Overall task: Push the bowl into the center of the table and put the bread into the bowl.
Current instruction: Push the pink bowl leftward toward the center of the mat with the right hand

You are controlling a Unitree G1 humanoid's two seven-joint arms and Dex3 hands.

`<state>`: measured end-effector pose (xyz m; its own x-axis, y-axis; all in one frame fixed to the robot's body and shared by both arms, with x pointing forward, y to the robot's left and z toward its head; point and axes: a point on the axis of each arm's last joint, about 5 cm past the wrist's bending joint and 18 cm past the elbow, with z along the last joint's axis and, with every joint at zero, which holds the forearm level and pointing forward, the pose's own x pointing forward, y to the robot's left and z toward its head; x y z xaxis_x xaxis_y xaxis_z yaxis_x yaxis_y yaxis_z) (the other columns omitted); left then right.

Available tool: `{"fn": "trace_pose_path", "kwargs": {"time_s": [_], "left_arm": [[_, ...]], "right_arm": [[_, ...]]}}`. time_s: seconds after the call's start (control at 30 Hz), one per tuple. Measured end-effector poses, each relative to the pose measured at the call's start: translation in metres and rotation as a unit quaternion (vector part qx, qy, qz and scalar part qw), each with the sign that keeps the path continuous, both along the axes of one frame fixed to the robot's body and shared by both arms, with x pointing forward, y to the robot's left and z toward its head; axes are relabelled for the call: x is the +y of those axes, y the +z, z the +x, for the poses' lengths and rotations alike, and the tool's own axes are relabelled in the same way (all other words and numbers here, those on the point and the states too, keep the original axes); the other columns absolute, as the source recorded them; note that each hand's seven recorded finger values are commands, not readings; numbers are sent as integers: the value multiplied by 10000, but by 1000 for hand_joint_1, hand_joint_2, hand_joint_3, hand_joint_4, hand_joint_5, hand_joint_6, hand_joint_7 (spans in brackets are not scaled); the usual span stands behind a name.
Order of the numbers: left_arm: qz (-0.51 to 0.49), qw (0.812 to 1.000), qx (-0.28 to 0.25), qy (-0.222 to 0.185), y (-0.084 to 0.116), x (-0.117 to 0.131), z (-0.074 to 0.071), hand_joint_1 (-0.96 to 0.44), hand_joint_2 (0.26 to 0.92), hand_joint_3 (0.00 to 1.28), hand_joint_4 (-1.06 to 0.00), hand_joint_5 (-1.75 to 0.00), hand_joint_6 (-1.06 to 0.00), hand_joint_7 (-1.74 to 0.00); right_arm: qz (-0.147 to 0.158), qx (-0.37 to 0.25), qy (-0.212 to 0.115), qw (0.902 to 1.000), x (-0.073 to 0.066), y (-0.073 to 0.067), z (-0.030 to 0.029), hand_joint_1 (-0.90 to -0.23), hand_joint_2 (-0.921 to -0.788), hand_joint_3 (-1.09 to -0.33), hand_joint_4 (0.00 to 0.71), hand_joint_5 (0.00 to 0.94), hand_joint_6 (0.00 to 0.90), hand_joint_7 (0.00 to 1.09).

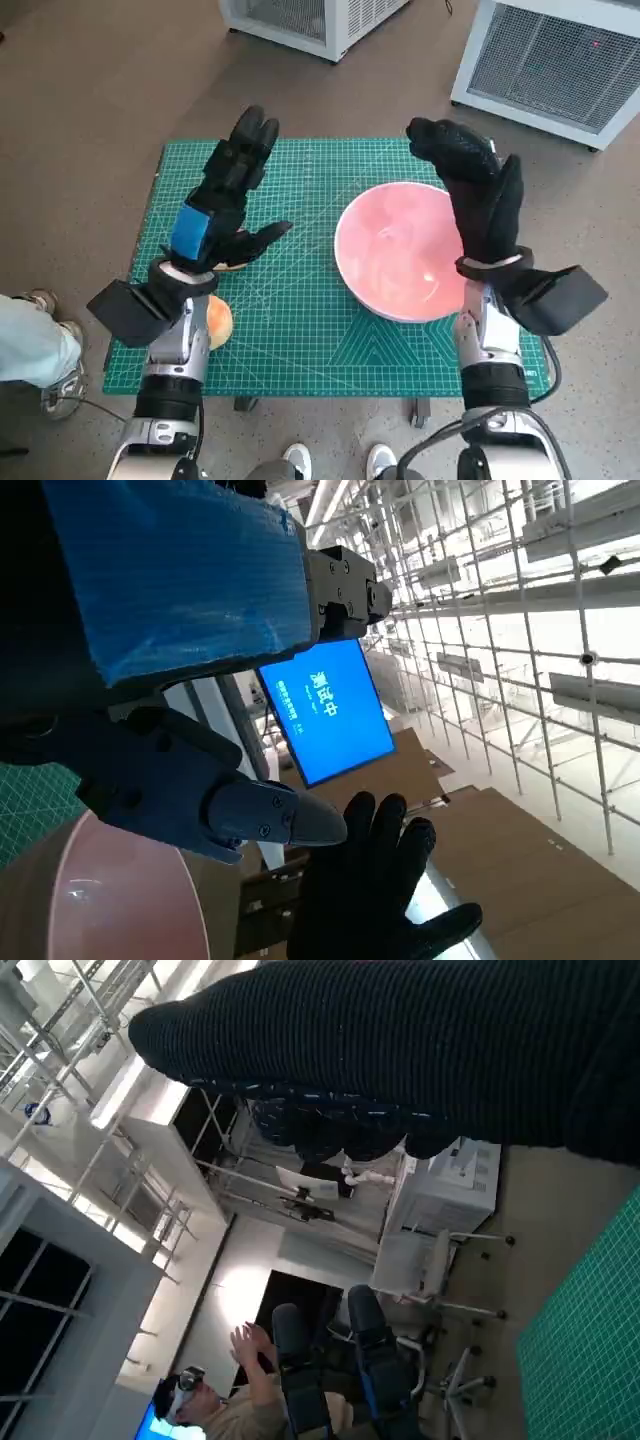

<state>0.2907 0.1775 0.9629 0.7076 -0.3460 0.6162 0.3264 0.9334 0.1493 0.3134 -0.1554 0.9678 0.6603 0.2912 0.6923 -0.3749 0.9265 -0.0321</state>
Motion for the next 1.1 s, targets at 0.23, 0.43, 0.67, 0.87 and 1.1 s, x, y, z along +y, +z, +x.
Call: {"fn": "trace_pose_path", "kwargs": {"time_s": [0.23,0.43,0.67,0.87,1.1], "left_arm": [[8,10000,26,-5,-2,-1,2,-425,921,227,-122,-4,-130,-85],[23,10000,43,-9,-2,-3,3,-426,921,230,-124,-5,-132,-89],[30,10000,46,-3,0,-1,4,-427,921,227,-126,-5,-131,-93],[29,10000,43,3,1,2,3,-432,921,228,-127,-5,-130,-96],[23,10000,42,7,1,2,3,-435,921,230,-127,-4,-128,-98]], "right_arm": [[0,-1,-7,10000,-3,1,0,-637,-921,-747,254,1,118,469],[-16,-7,-80,10000,-58,6,1,-643,-921,-744,256,2,121,471],[105,214,-476,9986,-340,-57,1,-632,-921,-735,271,8,132,466],[319,509,-1301,9897,-590,-158,-27,-628,-921,-742,274,8,137,450],[501,958,-2154,9705,-767,-253,-58,-614,-921,-790,276,6,143,434]]}}
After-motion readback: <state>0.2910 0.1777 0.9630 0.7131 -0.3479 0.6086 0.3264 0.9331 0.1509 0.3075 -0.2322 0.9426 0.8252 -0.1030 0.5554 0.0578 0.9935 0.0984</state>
